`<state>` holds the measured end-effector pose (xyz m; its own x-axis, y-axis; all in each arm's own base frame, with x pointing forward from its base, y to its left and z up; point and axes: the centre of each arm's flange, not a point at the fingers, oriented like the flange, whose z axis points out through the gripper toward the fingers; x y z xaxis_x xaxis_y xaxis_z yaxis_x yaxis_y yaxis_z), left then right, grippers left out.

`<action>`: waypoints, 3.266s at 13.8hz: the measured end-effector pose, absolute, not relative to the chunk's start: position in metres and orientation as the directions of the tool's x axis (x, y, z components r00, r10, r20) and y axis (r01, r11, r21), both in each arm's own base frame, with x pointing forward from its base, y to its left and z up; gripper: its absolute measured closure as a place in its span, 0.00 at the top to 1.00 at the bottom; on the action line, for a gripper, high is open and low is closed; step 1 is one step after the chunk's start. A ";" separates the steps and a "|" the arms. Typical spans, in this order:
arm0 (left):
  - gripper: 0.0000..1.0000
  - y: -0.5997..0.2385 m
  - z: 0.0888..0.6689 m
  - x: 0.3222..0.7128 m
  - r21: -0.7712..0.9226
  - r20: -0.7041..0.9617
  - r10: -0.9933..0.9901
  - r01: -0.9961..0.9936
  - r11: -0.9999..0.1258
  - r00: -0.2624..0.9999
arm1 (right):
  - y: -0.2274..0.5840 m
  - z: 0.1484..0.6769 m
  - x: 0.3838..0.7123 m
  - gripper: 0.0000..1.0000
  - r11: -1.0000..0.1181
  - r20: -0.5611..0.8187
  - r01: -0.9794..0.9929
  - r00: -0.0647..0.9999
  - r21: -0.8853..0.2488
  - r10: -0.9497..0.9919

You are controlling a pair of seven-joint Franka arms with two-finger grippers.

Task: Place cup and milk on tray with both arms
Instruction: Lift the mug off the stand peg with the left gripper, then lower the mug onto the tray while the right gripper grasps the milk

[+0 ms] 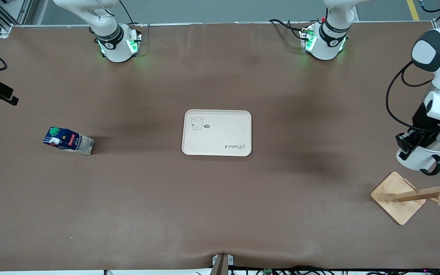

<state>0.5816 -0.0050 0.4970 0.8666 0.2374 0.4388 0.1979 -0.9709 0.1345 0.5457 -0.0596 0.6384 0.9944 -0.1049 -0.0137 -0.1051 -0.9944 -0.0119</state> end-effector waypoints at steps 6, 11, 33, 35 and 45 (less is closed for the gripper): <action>0.04 -0.091 0.483 0.577 0.192 0.331 0.288 0.235 -0.953 0.899 | -0.061 0.639 0.546 1.00 -0.994 -0.012 -0.107 0.994 -0.012 -0.107; 0.04 -0.186 0.444 0.568 0.206 0.146 0.267 0.234 -0.950 0.953 | -0.062 0.637 0.546 1.00 -0.994 -0.014 -0.110 0.994 -0.012 -0.110; 0.04 -0.507 0.216 0.441 -0.021 0.017 0.203 0.204 -0.979 0.979 | -0.057 0.575 0.584 1.00 -0.995 -0.091 -0.100 0.991 0.004 -0.100; 0.04 -0.510 0.213 0.439 -0.028 0.027 0.197 0.198 -0.980 0.980 | -0.055 0.571 0.588 1.00 -0.995 -0.089 -0.097 0.991 0.005 -0.097; 0.69 -0.509 0.229 0.467 -0.010 0.053 0.233 0.234 -0.972 0.971 | -0.069 0.476 0.616 1.00 -0.992 -0.242 -0.120 0.962 0.026 -0.123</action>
